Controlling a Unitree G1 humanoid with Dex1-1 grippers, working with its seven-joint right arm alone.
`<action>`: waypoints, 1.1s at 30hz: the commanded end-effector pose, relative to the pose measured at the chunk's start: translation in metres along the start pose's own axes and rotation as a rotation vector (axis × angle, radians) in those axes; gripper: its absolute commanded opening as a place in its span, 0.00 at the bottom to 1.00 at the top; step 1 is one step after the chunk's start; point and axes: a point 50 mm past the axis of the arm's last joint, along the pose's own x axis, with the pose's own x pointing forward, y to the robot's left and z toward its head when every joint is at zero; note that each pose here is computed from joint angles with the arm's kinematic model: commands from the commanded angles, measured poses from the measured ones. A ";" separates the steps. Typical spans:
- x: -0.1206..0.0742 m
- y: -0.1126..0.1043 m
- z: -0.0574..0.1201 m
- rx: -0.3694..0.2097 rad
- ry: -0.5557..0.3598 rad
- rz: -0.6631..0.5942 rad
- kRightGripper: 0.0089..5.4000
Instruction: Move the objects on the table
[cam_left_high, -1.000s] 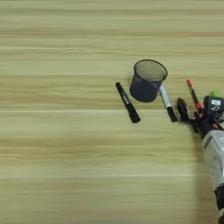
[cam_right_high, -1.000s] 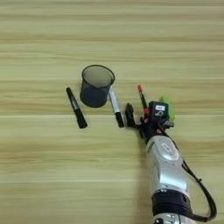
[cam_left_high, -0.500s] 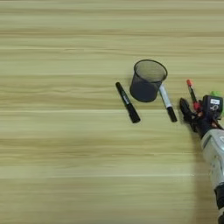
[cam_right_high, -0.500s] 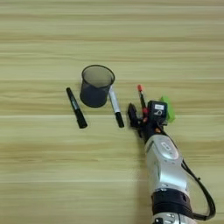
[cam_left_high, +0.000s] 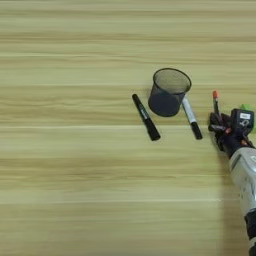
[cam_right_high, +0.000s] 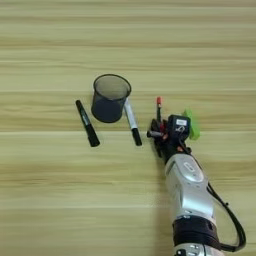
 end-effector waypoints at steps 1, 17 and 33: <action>0.006 0.002 0.020 -0.020 -0.063 0.017 0.16; 0.005 0.008 0.029 -0.031 -0.108 0.022 0.13; -0.005 0.024 0.067 -0.073 -0.234 0.056 0.13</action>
